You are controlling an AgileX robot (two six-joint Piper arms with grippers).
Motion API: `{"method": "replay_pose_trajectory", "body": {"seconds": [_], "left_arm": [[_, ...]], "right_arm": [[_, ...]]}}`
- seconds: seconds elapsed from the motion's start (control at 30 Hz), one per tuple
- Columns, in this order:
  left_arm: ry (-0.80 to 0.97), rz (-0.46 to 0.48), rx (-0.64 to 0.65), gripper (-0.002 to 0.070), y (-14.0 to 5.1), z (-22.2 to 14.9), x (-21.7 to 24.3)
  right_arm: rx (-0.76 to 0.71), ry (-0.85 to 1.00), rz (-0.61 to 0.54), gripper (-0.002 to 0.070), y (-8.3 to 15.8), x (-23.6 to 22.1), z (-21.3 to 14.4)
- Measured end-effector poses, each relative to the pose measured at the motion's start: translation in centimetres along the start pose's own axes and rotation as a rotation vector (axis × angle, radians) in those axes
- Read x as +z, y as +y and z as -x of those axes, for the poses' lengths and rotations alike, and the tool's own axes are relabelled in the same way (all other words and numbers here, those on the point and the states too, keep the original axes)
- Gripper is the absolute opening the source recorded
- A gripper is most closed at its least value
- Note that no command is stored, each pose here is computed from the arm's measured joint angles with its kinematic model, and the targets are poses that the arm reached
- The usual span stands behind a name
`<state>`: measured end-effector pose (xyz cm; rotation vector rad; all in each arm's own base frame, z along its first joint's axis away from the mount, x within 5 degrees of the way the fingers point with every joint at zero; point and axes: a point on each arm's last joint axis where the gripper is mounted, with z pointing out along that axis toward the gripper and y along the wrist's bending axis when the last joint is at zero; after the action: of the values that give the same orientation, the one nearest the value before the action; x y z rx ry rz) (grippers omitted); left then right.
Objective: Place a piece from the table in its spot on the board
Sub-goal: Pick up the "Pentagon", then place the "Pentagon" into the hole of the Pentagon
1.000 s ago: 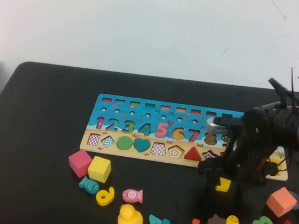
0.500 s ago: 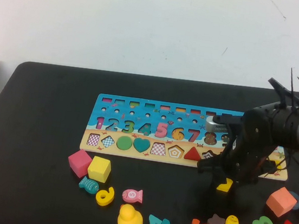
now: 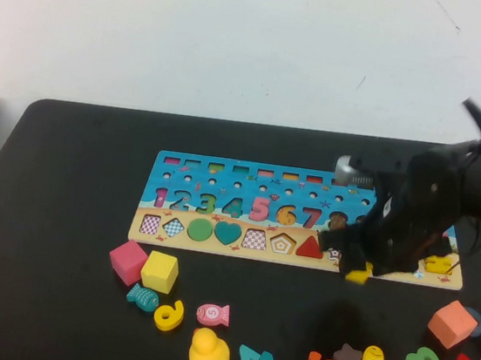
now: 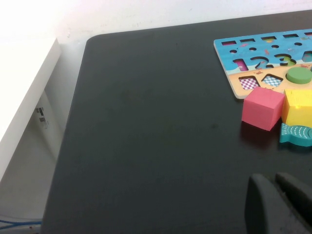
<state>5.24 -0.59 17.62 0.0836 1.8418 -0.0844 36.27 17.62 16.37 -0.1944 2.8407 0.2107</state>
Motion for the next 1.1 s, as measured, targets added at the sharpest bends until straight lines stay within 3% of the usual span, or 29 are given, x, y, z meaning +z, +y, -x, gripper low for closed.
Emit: {"method": "replay_pose_trajectory", "body": {"seconds": [0.47, 0.77, 1.1], "left_arm": [[0.000, 0.000, 0.000, -0.0001, 0.0, 0.0, 0.0], [0.000, 0.000, 0.000, -0.0001, 0.0, 0.0, 0.0], [0.000, 0.000, 0.000, -0.0001, 0.0, 0.0, 0.0]], "right_arm": [[-0.024, -0.146, 0.066, 0.0367, 0.7, -1.8, 1.2], [-0.035, -0.054, 0.159, 0.0367, 4.3, -1.1, 5.0], [-0.025, 0.057, 0.093, 0.0367, 7.9, 2.2, 6.5]]}}
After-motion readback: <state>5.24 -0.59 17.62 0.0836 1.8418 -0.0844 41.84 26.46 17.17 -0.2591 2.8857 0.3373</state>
